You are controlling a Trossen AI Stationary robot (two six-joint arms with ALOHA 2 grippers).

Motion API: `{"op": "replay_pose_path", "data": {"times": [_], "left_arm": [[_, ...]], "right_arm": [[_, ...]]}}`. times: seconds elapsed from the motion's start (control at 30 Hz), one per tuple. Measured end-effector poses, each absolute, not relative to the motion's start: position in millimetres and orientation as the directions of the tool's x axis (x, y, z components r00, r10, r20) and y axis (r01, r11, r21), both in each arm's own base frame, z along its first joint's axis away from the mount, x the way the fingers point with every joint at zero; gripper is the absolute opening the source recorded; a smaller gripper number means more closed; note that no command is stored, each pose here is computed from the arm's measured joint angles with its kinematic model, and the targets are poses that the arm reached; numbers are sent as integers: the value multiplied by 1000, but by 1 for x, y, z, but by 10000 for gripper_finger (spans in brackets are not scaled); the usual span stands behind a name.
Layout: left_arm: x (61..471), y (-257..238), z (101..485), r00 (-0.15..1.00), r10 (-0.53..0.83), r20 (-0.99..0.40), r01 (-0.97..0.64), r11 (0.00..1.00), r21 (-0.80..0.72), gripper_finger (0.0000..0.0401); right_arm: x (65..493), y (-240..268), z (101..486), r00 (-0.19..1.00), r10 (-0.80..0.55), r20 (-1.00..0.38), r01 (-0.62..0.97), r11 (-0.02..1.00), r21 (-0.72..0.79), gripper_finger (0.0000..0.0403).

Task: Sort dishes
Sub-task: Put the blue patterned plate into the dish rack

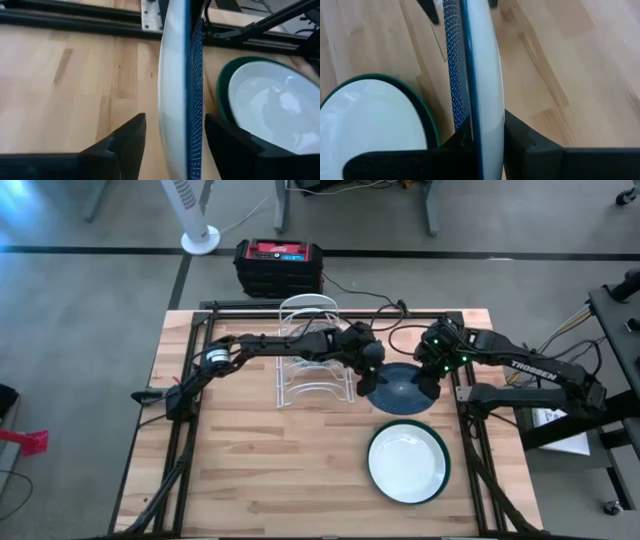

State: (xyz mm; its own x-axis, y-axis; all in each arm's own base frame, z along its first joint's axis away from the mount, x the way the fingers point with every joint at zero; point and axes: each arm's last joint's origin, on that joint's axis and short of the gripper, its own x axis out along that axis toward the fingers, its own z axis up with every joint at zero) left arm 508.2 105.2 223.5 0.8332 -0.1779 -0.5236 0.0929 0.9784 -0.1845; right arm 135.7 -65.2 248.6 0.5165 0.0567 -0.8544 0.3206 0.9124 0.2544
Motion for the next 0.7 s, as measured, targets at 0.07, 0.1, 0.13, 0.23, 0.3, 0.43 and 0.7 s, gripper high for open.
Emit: {"op": "replay_pose_path", "data": {"times": [0.07,0.1,0.13,0.23,0.3,0.43,0.7], "left_arm": [[509,105,239,831,-179,-527,94,979,-183,204],[509,105,247,830,-179,-529,98,979,-177,206],[508,105,255,827,-179,-533,104,980,-168,207],[505,103,279,810,-185,-556,137,982,-128,208],[502,100,293,799,-190,-571,165,982,-95,208],[497,96,316,793,-191,-579,196,979,-55,208],[483,94,344,800,-166,-576,191,981,-17,205]], "right_arm": [[134,-64,250,522,53,-852,323,912,254,28],[133,-64,250,524,47,-851,324,912,250,28],[132,-64,251,526,41,-849,327,912,246,28],[128,-62,255,542,24,-840,330,913,239,28],[126,-60,257,560,15,-829,328,914,237,28],[121,-58,265,603,-26,-798,325,921,216,28],[121,-58,280,706,-93,-702,304,935,182,28]]}}
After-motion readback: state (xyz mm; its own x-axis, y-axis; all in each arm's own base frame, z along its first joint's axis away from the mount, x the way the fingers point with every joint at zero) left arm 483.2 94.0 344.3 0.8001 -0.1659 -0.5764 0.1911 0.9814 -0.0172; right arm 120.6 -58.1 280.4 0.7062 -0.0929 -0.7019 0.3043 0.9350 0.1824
